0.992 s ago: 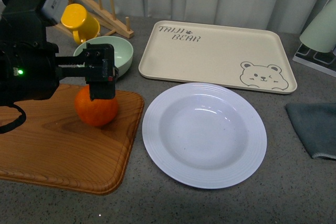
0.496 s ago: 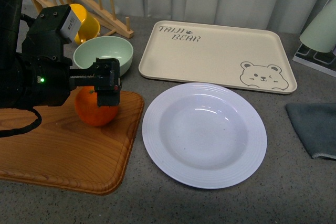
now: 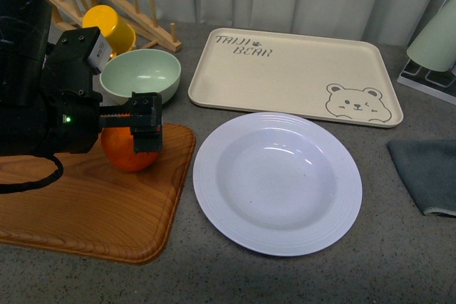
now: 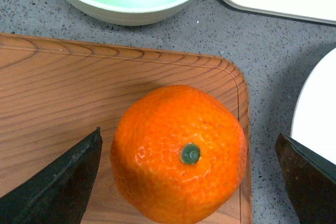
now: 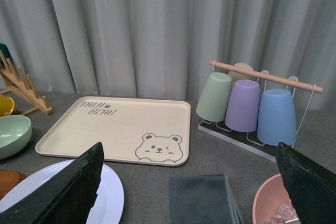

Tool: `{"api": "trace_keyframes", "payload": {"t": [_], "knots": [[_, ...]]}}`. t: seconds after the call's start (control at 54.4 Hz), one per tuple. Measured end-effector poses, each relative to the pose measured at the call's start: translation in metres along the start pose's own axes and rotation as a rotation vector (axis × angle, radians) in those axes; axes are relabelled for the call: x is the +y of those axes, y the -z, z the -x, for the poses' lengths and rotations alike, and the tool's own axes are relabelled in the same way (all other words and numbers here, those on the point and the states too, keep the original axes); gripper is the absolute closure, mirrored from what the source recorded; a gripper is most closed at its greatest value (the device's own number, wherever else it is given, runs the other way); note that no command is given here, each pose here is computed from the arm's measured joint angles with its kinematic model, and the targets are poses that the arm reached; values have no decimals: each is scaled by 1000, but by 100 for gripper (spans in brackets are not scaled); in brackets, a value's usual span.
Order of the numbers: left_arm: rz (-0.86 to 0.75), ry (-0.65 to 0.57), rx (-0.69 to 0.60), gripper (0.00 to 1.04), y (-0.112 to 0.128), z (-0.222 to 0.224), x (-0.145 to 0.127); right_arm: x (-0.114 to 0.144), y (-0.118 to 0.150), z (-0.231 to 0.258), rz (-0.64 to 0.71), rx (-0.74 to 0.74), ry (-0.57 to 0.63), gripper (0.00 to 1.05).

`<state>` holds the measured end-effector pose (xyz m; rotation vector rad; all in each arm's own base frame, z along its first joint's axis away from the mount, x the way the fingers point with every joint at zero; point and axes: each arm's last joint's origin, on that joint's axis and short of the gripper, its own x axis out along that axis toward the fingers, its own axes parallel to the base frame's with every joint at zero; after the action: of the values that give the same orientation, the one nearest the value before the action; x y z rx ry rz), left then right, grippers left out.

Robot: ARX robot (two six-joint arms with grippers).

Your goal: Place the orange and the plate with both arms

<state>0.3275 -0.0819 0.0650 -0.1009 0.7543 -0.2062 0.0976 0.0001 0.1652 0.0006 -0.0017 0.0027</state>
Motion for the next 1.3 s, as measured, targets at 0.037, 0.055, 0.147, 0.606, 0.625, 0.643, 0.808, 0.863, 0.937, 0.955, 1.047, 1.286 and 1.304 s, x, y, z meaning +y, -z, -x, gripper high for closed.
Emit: {"api": "trace_keyframes", "payload": {"t": [0.037, 0.055, 0.147, 0.606, 0.625, 0.643, 0.808, 0.863, 0.937, 0.955, 1.047, 1.286, 1.304], "knots": [[1, -1, 6, 6, 1, -1, 0, 0, 0, 0, 0, 0, 0, 9], [1, -2, 7, 6, 1, -1, 0, 0, 0, 0, 0, 0, 0, 9], [5, -4, 19, 6, 4, -3, 1, 0, 0, 0, 0, 0, 0, 9], [38, -7, 32, 37, 4, -7, 5, 0, 0, 0, 0, 0, 0, 9], [40, -7, 32, 37, 4, -7, 5, 0, 0, 0, 0, 0, 0, 9], [46, -9, 32, 37, 4, -7, 5, 0, 0, 0, 0, 0, 0, 9], [75, 43, -7, 38, -9, 2, -16, 0, 0, 0, 0, 0, 0, 9], [79, 68, -20, 38, -14, 5, -25, 0, 0, 0, 0, 0, 0, 9], [72, 109, -41, 39, -20, 8, -42, 0, 0, 0, 0, 0, 0, 9], [70, 124, -46, 39, -22, 8, -48, 0, 0, 0, 0, 0, 0, 9], [59, 158, -49, 39, -23, 8, -68, 0, 0, 0, 0, 0, 0, 9], [22, 231, 11, 39, 3, -1, -118, 0, 0, 0, 0, 0, 0, 9], [21, 231, 16, 39, 5, -1, -119, 0, 0, 0, 0, 0, 0, 9]]}}
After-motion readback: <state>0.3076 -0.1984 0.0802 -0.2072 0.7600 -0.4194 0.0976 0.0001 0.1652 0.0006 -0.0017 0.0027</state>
